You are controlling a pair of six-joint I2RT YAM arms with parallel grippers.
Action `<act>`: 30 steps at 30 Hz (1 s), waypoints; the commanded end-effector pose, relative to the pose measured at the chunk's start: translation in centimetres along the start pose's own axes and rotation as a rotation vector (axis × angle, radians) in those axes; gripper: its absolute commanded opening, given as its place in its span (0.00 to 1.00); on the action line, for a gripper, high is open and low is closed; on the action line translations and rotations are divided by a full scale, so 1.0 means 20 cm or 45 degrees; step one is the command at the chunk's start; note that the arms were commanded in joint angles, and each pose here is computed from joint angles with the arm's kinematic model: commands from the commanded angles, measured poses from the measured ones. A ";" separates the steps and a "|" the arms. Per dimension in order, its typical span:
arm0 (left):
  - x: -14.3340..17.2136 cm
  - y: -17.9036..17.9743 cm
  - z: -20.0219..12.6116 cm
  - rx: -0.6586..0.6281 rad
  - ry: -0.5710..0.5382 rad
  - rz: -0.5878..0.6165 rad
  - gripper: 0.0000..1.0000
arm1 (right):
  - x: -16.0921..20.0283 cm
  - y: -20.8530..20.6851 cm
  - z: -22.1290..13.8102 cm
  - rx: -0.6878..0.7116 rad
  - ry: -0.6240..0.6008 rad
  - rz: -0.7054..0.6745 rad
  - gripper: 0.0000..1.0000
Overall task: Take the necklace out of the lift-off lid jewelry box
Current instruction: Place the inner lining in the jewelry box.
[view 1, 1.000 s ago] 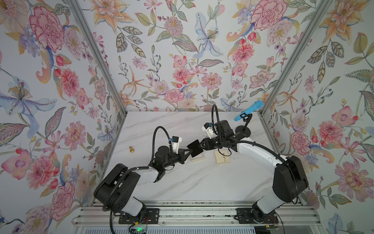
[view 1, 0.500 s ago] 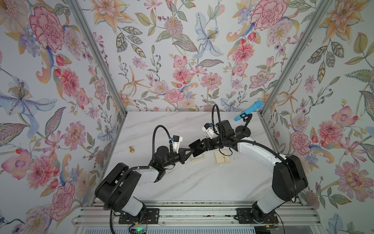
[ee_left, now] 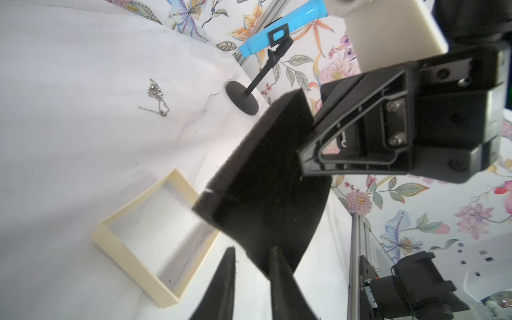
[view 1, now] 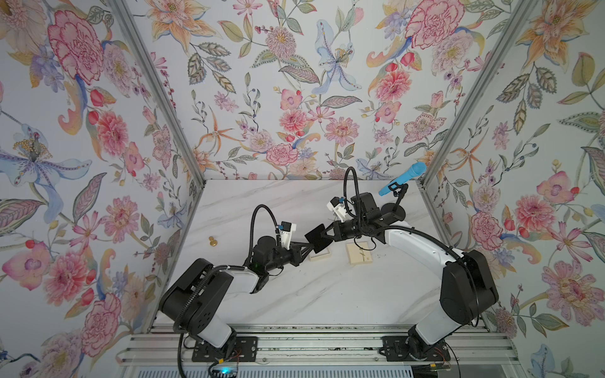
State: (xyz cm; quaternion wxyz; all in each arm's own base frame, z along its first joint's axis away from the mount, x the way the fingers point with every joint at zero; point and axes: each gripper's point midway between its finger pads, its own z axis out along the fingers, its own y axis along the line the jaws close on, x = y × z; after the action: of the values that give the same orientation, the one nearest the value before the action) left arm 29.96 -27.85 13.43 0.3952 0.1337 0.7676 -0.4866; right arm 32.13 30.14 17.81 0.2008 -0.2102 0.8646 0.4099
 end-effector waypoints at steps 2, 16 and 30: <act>-0.07 0.07 -0.06 -0.206 -0.003 0.106 0.39 | -0.01 -0.07 0.01 0.084 -0.021 0.057 0.00; -0.17 0.26 -0.22 -0.616 -0.018 0.206 0.40 | 0.02 -0.26 0.24 0.294 0.048 0.246 0.00; -0.12 0.25 -0.05 -0.639 0.071 0.284 0.39 | 0.07 -0.37 0.34 0.382 0.075 0.356 0.00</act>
State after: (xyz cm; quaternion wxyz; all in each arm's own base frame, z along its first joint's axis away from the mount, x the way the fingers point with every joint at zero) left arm 33.49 -23.68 11.97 0.4412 0.1192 0.8543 -0.2475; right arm 35.67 30.74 8.88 0.1489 -0.0845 0.9377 0.3024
